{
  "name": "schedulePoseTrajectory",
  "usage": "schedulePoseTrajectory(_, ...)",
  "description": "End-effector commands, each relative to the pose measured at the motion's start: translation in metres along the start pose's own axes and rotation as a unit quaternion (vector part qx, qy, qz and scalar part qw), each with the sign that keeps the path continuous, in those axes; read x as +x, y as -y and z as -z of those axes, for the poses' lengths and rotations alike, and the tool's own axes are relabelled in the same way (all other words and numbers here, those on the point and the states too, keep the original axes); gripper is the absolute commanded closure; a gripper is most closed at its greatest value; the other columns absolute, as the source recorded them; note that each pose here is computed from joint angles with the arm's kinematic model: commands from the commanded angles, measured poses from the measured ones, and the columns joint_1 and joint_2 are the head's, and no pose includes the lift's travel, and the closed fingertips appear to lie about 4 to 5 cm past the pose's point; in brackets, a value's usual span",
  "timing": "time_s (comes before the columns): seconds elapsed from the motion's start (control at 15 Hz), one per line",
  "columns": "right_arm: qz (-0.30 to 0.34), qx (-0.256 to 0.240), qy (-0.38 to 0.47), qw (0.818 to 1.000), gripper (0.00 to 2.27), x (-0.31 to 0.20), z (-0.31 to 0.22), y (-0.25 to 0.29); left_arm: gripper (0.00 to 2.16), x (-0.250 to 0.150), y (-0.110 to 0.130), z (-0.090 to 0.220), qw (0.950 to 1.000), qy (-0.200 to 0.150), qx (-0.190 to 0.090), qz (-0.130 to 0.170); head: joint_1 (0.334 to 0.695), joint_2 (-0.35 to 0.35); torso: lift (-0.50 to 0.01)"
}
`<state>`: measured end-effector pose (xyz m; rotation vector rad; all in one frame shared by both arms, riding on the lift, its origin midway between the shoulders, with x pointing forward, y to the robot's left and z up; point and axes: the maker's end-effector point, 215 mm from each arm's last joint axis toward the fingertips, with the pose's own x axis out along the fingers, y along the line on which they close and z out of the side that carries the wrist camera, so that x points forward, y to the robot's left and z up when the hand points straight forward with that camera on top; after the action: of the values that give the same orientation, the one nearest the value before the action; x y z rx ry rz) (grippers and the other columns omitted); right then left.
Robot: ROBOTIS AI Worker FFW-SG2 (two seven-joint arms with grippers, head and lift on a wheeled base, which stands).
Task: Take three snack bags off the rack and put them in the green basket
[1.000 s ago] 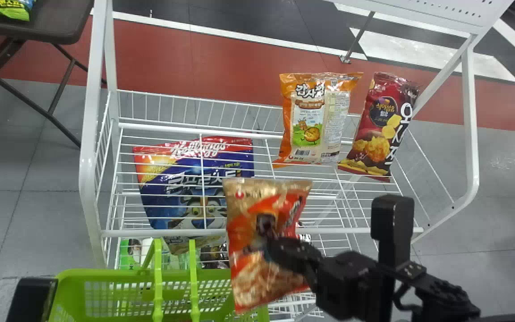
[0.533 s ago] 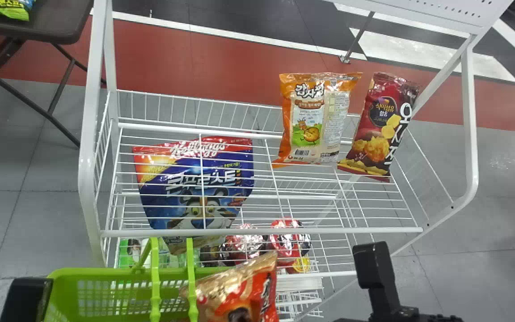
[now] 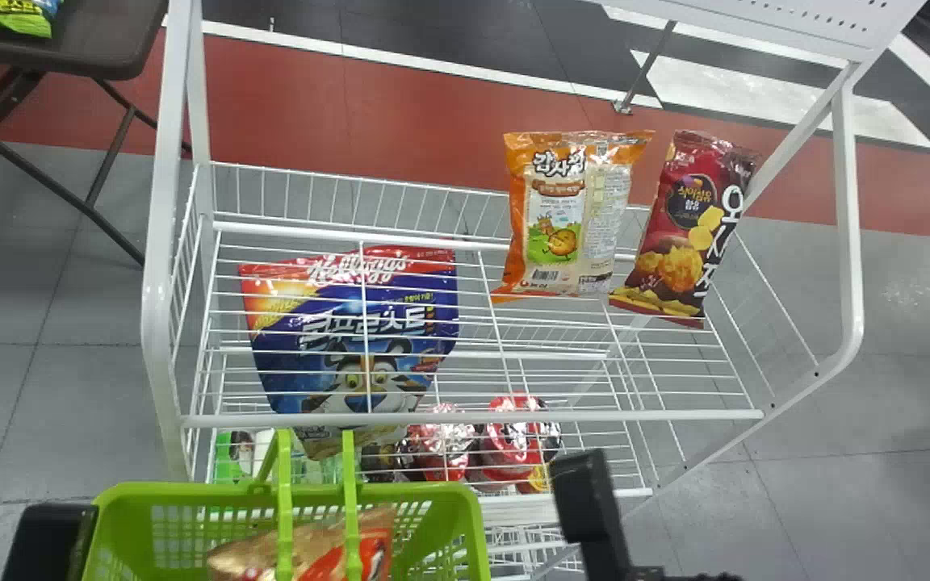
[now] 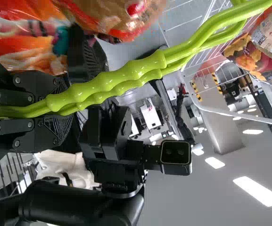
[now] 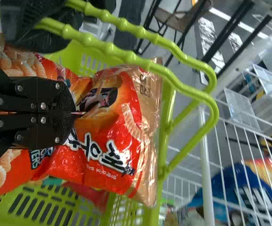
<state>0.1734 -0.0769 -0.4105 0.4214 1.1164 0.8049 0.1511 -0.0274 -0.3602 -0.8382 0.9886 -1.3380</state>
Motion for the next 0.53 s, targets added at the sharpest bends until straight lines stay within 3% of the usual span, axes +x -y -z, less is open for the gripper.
schedulePoseTrajectory(0.0, -0.031, 0.009, -0.010, 0.999, 2.22, 0.024, 0.005, -0.004, 1.75, 0.001, 0.003, 0.001, 1.0000, -0.001, 0.002, 0.002, 0.695, -0.350, -0.023)
schedulePoseTrajectory(0.07, -0.041, 0.019, -0.017, 0.999, 2.09, 0.031, 0.007, -0.002, 1.75, 0.001, 0.004, 0.001, 1.0000, -0.001, 0.003, 0.001, 0.695, -0.350, -0.023)
schedulePoseTrajectory(0.13, -0.040, 0.024, -0.020, 0.999, 1.78, 0.035, 0.008, 0.004, 1.75, 0.001, 0.004, 0.001, 1.0000, 0.000, 0.004, 0.000, 0.695, -0.350, -0.023)
schedulePoseTrajectory(0.27, -0.021, 0.001, 0.009, 1.000, 0.13, 0.037, -0.009, 0.021, 1.75, 0.000, 0.005, 0.001, 1.0000, 0.001, 0.004, -0.001, 0.695, -0.350, -0.023)
schedulePoseTrajectory(0.33, -0.004, -0.019, 0.031, 0.999, 0.00, 0.033, -0.021, 0.031, 1.75, 0.000, 0.005, 0.001, 1.0000, 0.001, 0.004, -0.001, 0.695, -0.350, -0.023)
schedulePoseTrajectory(0.47, 0.029, -0.045, 0.061, 0.997, 0.00, 0.020, -0.039, 0.047, 1.75, 0.001, 0.005, 0.002, 1.0000, -0.001, 0.003, 0.000, 0.695, -0.350, -0.023)
